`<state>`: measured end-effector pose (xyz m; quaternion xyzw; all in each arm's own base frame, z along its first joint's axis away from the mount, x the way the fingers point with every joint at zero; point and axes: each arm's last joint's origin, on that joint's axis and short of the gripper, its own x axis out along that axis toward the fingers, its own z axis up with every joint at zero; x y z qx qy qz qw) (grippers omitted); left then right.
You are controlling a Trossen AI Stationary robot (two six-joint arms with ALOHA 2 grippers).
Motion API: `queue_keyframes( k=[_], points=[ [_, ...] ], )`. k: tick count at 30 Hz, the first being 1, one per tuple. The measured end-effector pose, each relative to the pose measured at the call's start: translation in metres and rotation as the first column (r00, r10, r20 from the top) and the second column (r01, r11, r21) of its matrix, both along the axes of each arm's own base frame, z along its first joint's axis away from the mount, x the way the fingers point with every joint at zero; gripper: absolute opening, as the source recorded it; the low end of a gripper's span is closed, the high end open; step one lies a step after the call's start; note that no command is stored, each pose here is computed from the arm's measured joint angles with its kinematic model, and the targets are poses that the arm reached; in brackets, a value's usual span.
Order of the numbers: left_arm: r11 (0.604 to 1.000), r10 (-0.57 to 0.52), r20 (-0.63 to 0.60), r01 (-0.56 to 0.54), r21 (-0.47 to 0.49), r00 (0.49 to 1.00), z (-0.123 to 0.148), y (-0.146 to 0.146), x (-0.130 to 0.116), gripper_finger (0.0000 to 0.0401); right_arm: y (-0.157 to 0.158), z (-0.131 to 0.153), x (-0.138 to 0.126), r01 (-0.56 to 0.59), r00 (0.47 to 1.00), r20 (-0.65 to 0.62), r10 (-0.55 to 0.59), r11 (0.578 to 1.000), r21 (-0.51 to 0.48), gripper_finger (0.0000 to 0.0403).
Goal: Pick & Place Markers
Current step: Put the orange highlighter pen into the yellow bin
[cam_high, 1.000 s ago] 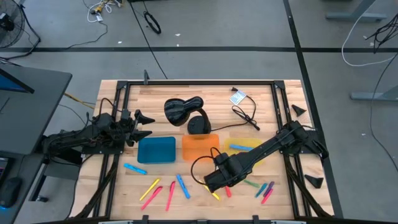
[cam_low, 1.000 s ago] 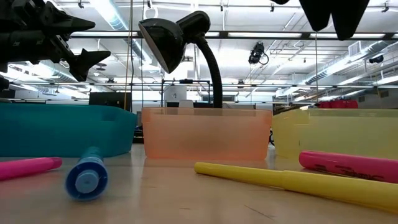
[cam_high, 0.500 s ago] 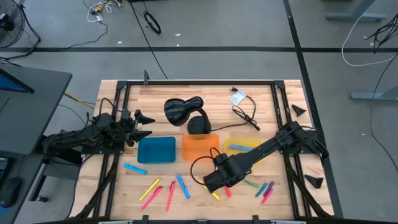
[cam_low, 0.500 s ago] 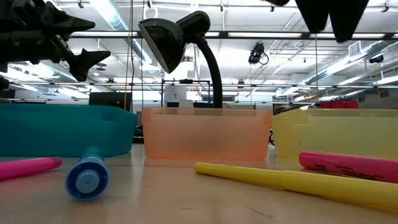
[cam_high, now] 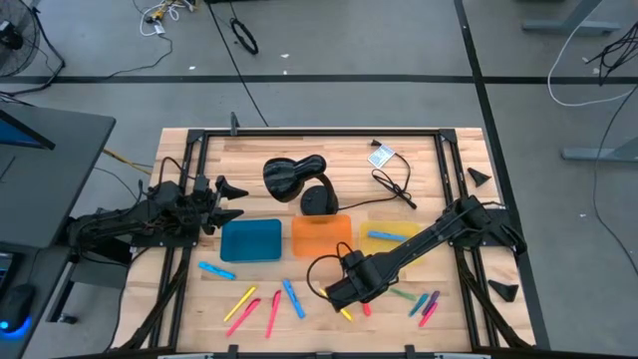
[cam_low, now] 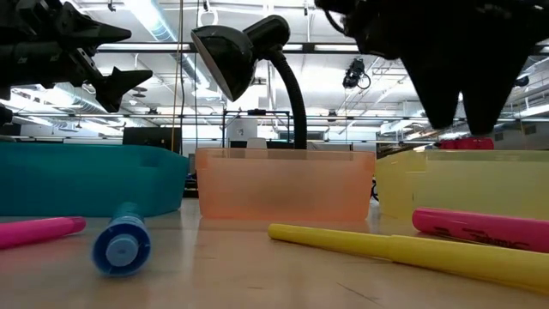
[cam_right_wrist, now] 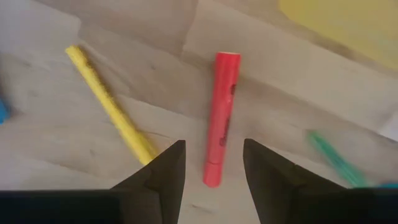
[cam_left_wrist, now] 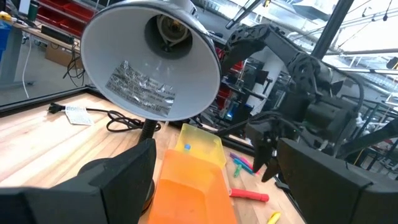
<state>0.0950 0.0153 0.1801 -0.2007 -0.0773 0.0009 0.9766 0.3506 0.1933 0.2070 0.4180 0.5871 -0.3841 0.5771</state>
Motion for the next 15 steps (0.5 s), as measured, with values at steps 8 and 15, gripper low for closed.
queue_keyframes(
  k=[8,15],
  points=[
    [1.0,0.0,0.0,0.0,0.0,1.0,0.0,0.0,0.0,0.0342,-0.001,-0.018,-0.002,0.004,1.0,0.007,-0.004,1.0,0.004,0.0162],
    [1.0,0.0,0.0,0.0,0.0,1.0,0.0,0.0,0.0,0.0342,-0.002,-0.034,-0.003,0.0,1.0,0.028,-0.001,1.0,0.015,0.0162]
  ],
)
